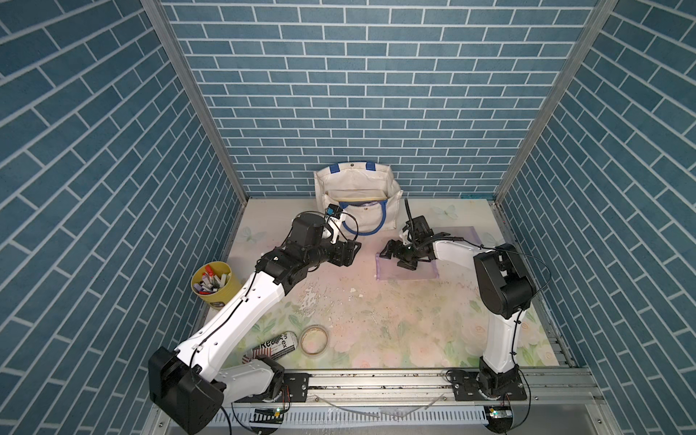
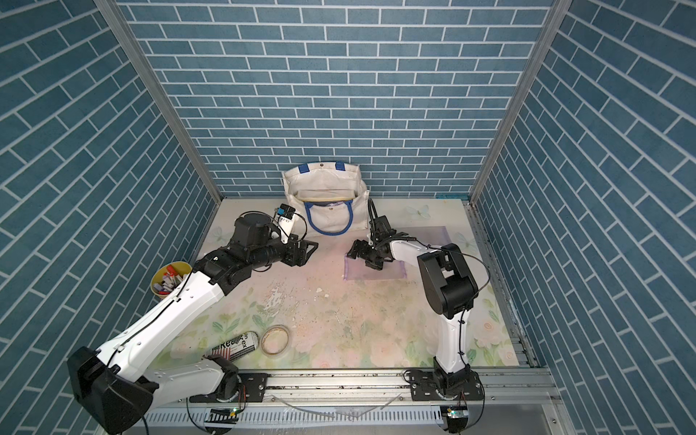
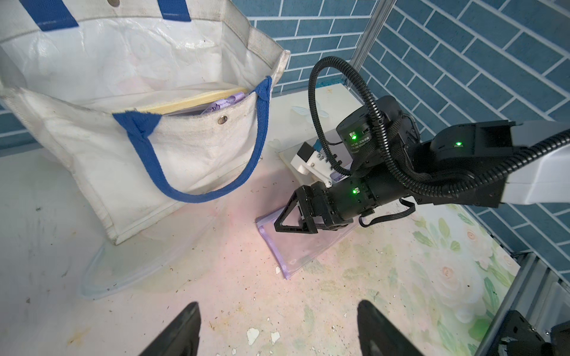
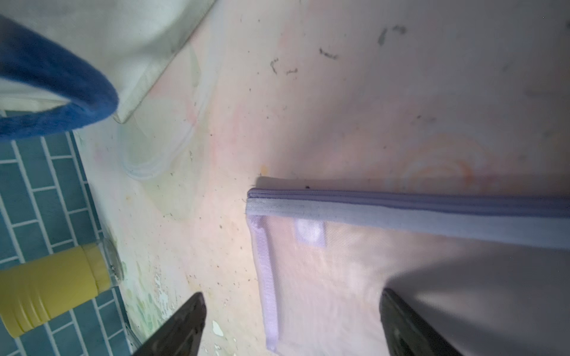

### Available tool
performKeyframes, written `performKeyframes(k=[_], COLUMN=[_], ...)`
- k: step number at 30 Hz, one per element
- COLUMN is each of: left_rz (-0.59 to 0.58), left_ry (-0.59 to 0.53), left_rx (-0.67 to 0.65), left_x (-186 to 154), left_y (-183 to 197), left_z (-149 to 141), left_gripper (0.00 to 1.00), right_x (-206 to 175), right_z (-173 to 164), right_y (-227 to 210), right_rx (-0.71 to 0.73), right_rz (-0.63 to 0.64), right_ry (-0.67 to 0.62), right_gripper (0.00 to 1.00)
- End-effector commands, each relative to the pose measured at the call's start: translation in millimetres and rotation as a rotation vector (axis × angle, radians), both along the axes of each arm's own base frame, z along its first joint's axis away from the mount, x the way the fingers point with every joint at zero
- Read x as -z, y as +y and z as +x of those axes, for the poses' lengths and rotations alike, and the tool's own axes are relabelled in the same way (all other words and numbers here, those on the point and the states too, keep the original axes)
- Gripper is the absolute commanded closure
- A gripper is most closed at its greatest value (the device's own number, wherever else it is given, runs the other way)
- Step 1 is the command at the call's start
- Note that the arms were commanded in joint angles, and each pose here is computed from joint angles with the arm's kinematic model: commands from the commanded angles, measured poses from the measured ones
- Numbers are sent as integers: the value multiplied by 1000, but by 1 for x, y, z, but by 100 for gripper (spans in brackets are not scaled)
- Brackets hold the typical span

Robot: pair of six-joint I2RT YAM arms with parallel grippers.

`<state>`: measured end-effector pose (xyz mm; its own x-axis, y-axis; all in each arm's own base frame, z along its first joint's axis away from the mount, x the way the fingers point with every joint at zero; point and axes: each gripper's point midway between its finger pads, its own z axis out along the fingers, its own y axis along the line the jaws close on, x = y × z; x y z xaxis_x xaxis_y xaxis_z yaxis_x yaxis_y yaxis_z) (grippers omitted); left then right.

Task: Put the pencil pouch into the canvas bag
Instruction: Adjust the pencil pouch at the center of the board.

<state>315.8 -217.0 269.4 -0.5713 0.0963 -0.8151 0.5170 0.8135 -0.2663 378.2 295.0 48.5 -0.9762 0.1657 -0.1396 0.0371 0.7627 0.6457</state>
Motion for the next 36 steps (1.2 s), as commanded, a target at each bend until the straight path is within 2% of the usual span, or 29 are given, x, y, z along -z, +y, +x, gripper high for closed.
performKeyframes(k=[1,5,10,14,20,31,36], left_rz=[-56,-90,-114,-124,-183,-129,-113], left_ry=[62,109,216,322,386,512,521], left_rx=[-38,-80,-29,4,-43,12,39], left_x=[15,30,59,94,123,175,182], left_y=[4,12,2,-14,-24,-45,-59], left_z=[3,4,-8,-26,-35,-46,-47], left_gripper=[20,20,20,18,18,14,14], right_x=[7,-24,-44,-39,-12,3,4], right_z=[-18,-21,-10,10,31,85,96], right_y=[24,35,1,-32,-68,-102,-102], right_rx=[81,65,91,111,97,185,166], right_rz=[108,171,122,67,-23,-3,-6], right_ry=[118,98,46,47,69,12,10], right_gripper=[13,12,12,12,13,14,15])
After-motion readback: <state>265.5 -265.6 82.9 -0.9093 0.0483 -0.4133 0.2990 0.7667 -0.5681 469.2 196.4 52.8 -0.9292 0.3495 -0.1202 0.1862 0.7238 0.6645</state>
